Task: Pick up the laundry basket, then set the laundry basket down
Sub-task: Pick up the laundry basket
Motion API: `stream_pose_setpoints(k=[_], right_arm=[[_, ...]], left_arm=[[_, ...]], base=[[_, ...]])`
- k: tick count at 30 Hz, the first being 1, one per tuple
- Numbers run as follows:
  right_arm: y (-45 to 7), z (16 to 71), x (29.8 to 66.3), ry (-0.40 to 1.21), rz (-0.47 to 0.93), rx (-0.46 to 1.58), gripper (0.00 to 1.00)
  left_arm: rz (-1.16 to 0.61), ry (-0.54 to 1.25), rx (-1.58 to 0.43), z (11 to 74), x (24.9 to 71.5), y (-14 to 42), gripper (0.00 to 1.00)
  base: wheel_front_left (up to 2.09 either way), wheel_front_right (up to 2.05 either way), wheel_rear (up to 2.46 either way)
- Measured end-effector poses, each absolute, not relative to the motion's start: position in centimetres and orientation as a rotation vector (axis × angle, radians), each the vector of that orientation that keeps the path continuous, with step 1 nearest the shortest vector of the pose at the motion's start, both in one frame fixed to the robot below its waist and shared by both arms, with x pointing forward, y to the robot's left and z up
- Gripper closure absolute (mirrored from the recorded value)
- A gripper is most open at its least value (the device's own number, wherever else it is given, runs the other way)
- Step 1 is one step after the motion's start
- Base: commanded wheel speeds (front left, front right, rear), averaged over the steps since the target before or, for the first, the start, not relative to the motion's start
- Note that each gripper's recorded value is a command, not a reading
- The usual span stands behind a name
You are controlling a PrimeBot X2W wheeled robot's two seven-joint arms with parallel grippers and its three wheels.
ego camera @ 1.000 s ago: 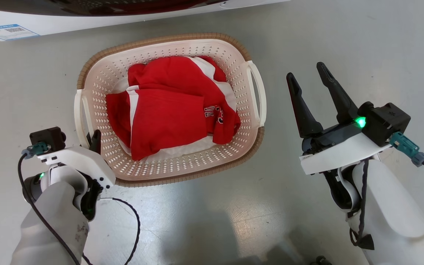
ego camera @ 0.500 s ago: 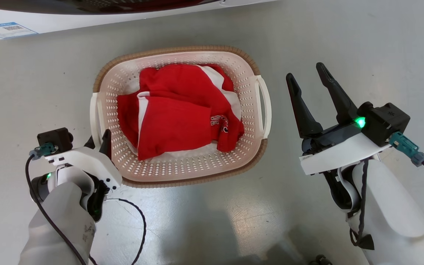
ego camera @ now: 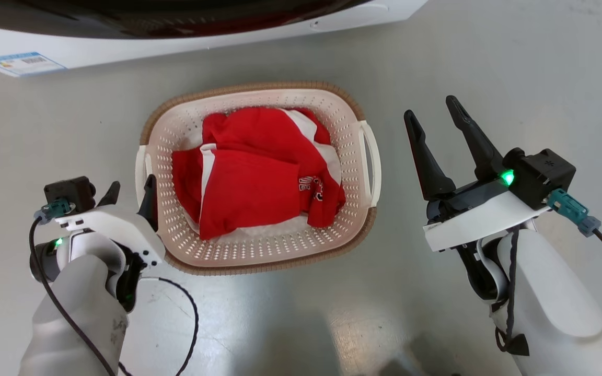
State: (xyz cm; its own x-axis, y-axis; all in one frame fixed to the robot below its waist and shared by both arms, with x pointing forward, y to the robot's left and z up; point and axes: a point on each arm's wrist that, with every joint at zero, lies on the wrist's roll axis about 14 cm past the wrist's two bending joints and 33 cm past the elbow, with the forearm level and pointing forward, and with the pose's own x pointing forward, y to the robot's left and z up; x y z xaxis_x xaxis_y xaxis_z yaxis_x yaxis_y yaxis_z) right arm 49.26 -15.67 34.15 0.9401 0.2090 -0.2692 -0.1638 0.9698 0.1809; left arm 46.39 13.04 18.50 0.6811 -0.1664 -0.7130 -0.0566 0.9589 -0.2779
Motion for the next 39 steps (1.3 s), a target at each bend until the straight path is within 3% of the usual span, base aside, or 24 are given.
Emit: stream_pose_setpoints(k=[18,19,26,39], right_arm=[[-16.8,41.6,46.5,0.162,0.139,0.176,0.00],[-17.3,43.0,45.5,0.133,0.127,0.177,0.00],[-18.0,45.6,44.1,0.073,0.107,0.179,0.00],[-18.5,48.8,41.4,-0.004,0.093,0.177,0.00]], left_arm=[[-0.183,0.410,-0.241,32.7,48.6,12.0,0.00],[-0.194,0.336,-0.235,35.6,47.9,11.9,0.00],[-0.205,0.212,-0.229,40.4,46.5,12.2,0.00],[-0.152,0.027,-0.238,47.2,43.7,14.2,0.00]], base=[[0.00,0.00,0.00],[0.00,0.00,0.00],[0.00,0.00,0.00],[0.00,0.00,0.00]])
